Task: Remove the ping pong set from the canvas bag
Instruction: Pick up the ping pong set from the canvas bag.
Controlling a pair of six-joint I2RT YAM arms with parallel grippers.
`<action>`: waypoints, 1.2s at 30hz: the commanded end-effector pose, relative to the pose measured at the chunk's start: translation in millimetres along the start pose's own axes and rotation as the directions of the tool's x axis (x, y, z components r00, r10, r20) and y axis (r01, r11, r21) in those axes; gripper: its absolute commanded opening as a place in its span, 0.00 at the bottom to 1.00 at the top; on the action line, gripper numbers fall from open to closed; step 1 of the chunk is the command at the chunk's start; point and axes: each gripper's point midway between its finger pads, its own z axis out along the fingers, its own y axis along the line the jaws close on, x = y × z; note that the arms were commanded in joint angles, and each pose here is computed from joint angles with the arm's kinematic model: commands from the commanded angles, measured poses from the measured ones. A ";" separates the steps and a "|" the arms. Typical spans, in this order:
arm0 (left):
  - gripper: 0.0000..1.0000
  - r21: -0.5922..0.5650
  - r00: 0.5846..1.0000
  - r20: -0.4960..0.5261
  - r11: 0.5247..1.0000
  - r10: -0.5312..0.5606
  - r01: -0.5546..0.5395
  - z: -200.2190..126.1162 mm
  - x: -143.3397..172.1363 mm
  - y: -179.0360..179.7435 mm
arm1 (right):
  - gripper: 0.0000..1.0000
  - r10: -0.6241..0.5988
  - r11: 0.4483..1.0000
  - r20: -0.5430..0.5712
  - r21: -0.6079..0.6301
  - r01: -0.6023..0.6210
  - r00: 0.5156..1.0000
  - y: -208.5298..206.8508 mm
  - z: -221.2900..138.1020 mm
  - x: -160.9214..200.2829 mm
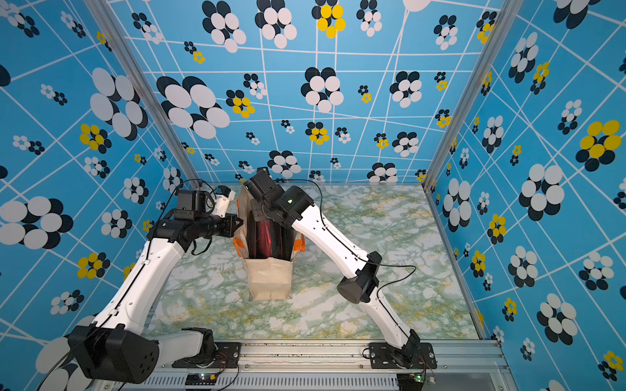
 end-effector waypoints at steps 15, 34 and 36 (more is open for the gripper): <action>0.00 -0.023 0.998 0.036 0.998 0.051 -0.050 -1.1 -12.3 3.6 | 0.00 0.023 0.999 0.371 -0.050 -0.004 0.928 -12.8 -126.8 -98.7; 0.00 -0.031 0.998 0.034 0.998 0.056 -0.055 0.5 -7.5 5.5 | 0.00 0.029 0.999 0.537 -0.052 -0.001 0.843 -31.8 -192.2 -139.3; 0.00 -0.034 0.998 0.037 0.998 0.059 -0.058 -0.1 -8.6 5.7 | 0.00 0.030 0.999 0.546 -0.042 -0.009 0.837 -37.2 -196.4 -141.6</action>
